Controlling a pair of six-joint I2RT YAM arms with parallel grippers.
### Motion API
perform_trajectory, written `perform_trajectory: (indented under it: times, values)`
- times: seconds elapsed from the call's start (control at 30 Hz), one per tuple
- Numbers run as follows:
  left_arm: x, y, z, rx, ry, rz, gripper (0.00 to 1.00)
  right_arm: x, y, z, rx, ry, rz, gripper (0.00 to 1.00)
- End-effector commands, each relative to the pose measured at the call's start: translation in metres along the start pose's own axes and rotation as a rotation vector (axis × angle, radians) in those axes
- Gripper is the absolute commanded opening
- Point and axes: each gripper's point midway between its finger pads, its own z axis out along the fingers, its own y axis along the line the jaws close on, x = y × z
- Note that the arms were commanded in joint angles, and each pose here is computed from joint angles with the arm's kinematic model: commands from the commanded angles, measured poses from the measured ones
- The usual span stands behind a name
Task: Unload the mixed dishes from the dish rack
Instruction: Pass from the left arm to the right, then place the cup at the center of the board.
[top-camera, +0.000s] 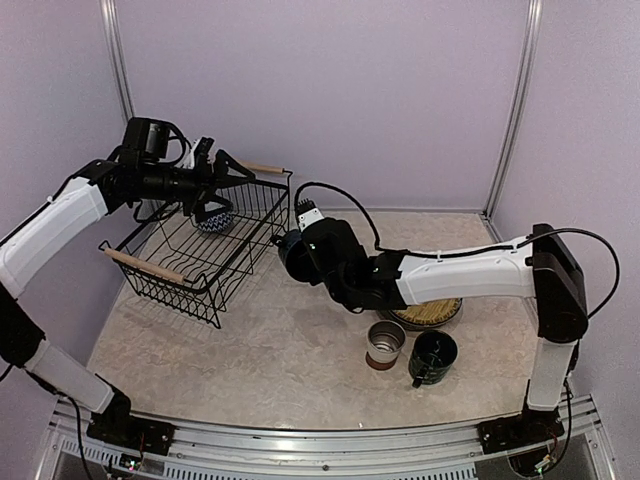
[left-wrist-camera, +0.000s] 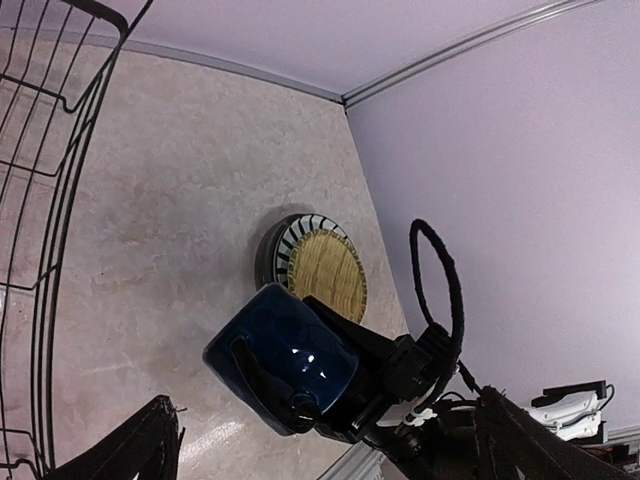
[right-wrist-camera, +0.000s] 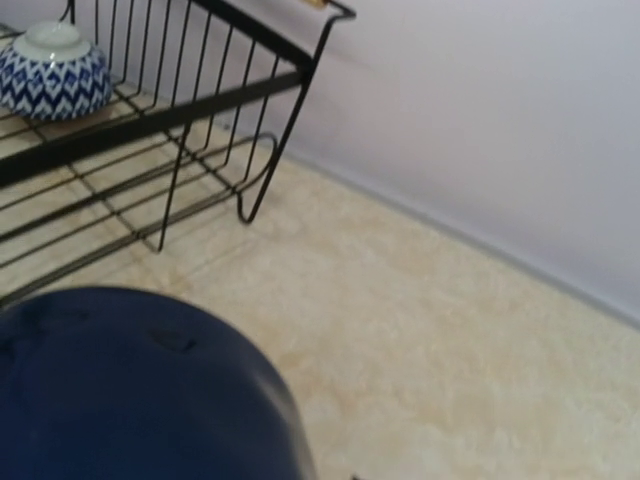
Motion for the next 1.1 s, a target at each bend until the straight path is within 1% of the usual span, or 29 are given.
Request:
perform_trajectory:
  times: [0.0, 0.07, 0.27, 0.43, 0.63, 0.7, 0.73, 0.77, 0.83, 1.0, 1.07]
  values:
    - [-0.024, -0.011, -0.037, -0.068, -0.122, 0.180, 0.99, -0.023, -0.018, -0.022, -0.044, -0.014, 0.148, 0.00]
    - [-0.033, -0.010, -0.048, -0.096, -0.173, 0.220, 0.99, -0.021, -0.018, -0.028, -0.069, 0.006, 0.167, 0.00]
    - [-0.053, -0.008, -0.077, -0.188, -0.313, 0.358, 0.99, 0.005, -0.009, -0.040, -0.165, 0.153, 0.217, 0.00]
    - [-0.059, 0.001, -0.098, -0.222, -0.385, 0.394, 0.99, 0.034, 0.013, -0.045, -0.253, 0.311, 0.238, 0.00]
    - [-0.056, 0.016, -0.117, -0.249, -0.437, 0.402, 0.99, 0.069, 0.034, -0.053, -0.320, 0.512, 0.236, 0.00]
    - [-0.054, 0.014, -0.123, -0.251, -0.457, 0.417, 0.99, 0.073, 0.043, -0.056, -0.350, 0.571, 0.234, 0.00]
    - [-0.053, 0.012, -0.125, -0.249, -0.462, 0.423, 0.99, 0.081, 0.045, -0.056, -0.346, 0.609, 0.224, 0.00]
    - [-0.053, 0.009, -0.128, -0.239, -0.470, 0.431, 0.99, 0.080, 0.050, -0.058, -0.363, 0.637, 0.228, 0.00]
    - [-0.050, 0.004, -0.130, -0.215, -0.470, 0.435, 0.99, 0.089, 0.058, -0.059, -0.381, 0.701, 0.208, 0.00]
    - [-0.049, 0.001, -0.135, -0.200, -0.484, 0.446, 0.99, 0.112, 0.070, -0.061, -0.402, 0.824, 0.159, 0.00]
    - [-0.050, 0.002, -0.135, -0.199, -0.483, 0.441, 0.99, 0.116, 0.074, -0.061, -0.420, 0.848, 0.142, 0.00]
